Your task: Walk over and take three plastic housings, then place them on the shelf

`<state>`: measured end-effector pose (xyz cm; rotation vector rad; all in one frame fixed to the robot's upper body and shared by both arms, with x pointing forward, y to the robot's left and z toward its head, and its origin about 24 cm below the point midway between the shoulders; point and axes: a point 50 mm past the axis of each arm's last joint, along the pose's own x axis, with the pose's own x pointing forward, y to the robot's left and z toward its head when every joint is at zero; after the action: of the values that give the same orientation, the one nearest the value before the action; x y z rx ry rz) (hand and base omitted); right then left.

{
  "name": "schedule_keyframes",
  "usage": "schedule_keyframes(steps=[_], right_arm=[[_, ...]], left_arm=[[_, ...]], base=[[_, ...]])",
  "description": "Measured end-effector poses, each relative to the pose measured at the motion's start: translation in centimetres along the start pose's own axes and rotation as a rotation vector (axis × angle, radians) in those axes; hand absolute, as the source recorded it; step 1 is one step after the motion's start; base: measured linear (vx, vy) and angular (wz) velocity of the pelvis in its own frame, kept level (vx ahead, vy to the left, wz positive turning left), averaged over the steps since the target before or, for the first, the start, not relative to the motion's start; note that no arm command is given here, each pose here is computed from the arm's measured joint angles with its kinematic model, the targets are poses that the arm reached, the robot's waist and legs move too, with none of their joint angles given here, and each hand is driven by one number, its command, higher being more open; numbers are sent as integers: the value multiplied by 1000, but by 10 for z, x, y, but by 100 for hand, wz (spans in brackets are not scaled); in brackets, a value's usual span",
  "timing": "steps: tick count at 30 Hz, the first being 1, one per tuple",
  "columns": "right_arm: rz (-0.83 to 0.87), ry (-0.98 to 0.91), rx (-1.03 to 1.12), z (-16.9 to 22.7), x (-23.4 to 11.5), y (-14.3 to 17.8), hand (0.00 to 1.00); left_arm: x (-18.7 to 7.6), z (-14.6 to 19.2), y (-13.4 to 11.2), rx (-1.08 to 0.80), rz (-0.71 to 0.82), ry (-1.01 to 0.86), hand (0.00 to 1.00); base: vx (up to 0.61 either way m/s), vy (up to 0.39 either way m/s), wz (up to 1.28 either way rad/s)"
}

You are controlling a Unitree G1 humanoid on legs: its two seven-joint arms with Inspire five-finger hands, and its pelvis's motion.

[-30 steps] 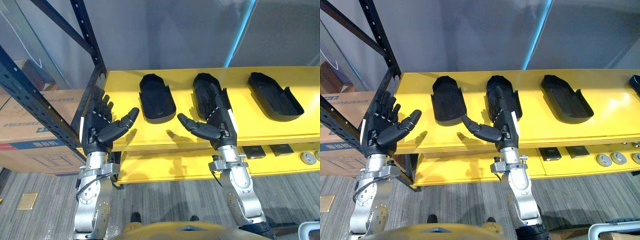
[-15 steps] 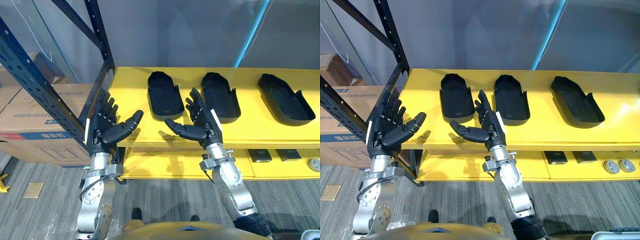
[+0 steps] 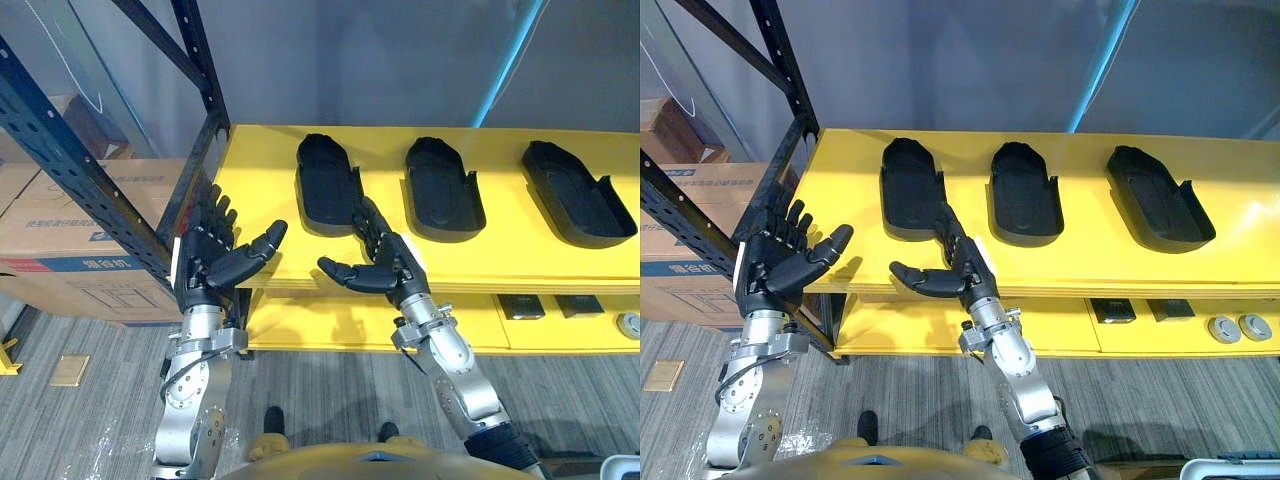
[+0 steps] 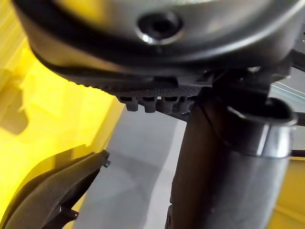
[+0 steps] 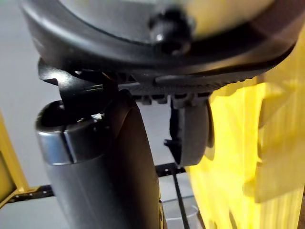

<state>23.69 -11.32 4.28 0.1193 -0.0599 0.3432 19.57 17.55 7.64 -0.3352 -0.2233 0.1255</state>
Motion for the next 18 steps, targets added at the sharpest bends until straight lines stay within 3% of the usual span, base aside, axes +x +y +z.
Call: schedule_keyframes(steps=[18], right_arm=[[88, 16, 5, -4, 1, 13, 100]], left_arm=[[-1, -1, -4, -6, -21, 7, 100]], base=[[0, 0, 0]])
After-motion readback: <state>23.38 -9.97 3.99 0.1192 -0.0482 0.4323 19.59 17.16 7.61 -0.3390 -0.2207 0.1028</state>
